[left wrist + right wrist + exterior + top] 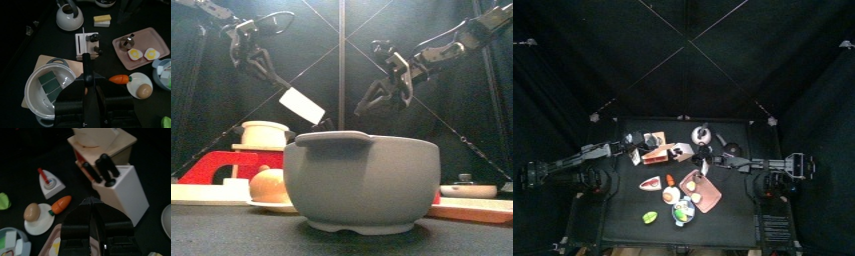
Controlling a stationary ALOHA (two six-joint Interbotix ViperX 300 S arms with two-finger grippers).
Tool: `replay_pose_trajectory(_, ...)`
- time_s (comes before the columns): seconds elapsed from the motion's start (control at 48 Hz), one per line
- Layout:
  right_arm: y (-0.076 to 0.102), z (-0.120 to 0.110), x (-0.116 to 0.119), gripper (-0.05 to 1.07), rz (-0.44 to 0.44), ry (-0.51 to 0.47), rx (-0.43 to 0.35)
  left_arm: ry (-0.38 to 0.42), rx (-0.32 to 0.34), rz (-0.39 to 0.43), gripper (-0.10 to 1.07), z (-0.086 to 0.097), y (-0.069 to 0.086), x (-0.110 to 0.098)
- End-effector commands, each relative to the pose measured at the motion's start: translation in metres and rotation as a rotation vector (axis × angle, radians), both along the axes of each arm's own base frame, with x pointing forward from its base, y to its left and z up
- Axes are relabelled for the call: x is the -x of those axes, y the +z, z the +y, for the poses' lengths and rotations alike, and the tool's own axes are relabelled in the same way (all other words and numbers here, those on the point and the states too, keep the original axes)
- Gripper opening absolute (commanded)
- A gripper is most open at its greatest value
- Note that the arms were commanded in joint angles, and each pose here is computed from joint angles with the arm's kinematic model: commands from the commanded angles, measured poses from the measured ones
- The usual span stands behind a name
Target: Put cleaver back in holder
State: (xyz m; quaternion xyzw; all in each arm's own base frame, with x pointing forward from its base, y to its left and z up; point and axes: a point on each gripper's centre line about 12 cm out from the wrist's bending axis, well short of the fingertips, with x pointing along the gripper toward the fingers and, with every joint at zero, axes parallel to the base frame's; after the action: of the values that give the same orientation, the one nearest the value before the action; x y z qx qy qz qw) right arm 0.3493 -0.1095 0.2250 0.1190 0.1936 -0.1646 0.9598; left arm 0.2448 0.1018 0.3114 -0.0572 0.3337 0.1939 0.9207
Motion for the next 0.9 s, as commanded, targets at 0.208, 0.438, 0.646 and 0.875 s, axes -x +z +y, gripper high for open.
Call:
replay_pose_trajectory(0.208, -0.004, -0.034, 0.000, 0.37, -0.053, -0.102, -0.011, 0.010, 0.000, 0.028, 0.43, 0.009, -0.006, -0.013)
replay_pose_trajectory(0.438, -0.015, -0.042, -0.006, 0.37, -0.039, -0.116, -0.016, 0.010, 0.007, 0.050, 0.43, 0.011, -0.016, -0.016)
replay_pose_trajectory(0.646, -0.019, -0.044, -0.010, 0.37, -0.031, -0.117, -0.018, 0.019, 0.005, 0.044, 0.43, 0.014, -0.021, -0.015)
replay_pose_trajectory(0.875, -0.020, -0.045, -0.008, 0.37, -0.028, -0.120, -0.019, 0.029, 0.004, 0.039, 0.43, 0.017, -0.025, -0.014)
